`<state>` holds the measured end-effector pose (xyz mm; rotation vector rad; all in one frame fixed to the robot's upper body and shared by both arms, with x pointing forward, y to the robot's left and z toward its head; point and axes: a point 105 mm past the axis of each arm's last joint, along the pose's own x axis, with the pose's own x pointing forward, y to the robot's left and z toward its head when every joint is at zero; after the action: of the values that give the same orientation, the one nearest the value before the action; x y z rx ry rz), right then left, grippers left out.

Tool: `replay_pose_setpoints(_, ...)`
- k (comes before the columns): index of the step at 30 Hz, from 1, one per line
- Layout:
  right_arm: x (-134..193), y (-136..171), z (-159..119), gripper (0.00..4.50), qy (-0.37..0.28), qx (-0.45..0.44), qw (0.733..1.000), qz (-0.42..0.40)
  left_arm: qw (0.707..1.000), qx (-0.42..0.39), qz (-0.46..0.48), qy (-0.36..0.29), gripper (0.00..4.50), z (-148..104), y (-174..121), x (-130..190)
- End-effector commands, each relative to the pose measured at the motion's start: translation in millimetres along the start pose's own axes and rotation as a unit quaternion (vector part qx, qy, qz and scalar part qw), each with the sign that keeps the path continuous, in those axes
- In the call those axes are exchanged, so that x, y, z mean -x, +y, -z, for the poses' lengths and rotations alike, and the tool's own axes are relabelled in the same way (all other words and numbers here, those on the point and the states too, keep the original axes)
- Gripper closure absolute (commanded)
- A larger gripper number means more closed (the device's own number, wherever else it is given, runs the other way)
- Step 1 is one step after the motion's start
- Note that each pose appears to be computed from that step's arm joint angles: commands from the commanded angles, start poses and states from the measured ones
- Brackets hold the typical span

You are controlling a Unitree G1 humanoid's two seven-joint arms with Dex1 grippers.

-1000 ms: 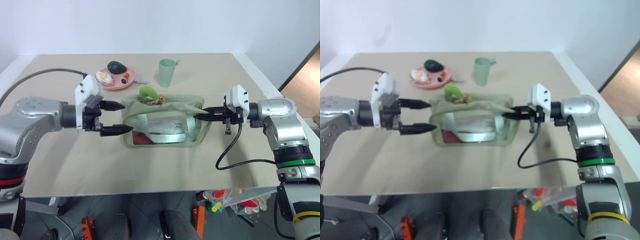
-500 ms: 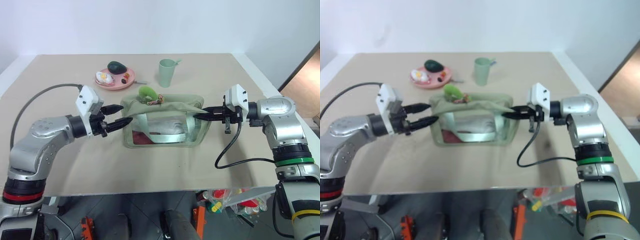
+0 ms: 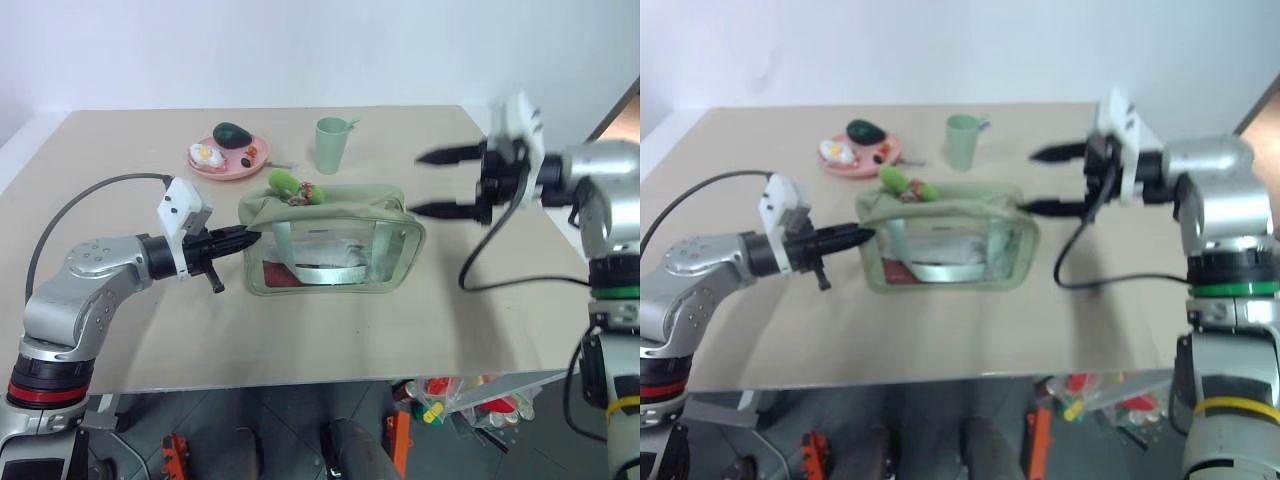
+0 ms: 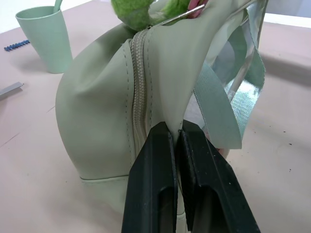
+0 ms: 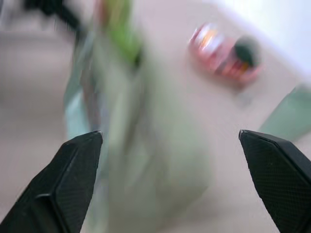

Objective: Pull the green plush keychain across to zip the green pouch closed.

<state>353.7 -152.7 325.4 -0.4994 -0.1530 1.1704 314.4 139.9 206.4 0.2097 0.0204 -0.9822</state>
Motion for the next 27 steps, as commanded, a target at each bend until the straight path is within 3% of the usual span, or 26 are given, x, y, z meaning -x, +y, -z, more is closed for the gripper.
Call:
replay_pose_setpoints(1,-22,-5,-40,0.03,-0.066,0.033,0.997,0.028,1.000,-0.012,0.011,-0.004,4.50,-5,-5,-1)
replay_pose_setpoints(4,-72,15,-46,0.03,-0.098,0.002,0.995,0.021,1.000,-0.014,0.012,0.000,4.50,-2,-5,-2)
replay_pose_setpoints(8,-104,35,-38,0.03,-0.091,-0.018,0.996,0.006,1.000,-0.015,0.017,0.002,4.50,0,-7,-4)
replay_pose_setpoints(17,-125,50,-7,0.03,-0.032,-0.056,0.998,-0.010,1.000,-0.021,0.011,-0.004,4.50,-1,-7,-7)
replay_pose_setpoints(27,-119,61,11,3.16,-0.001,-0.053,0.998,-0.040,1.000,-0.027,0.001,-0.001,4.50,1,-3,-7)
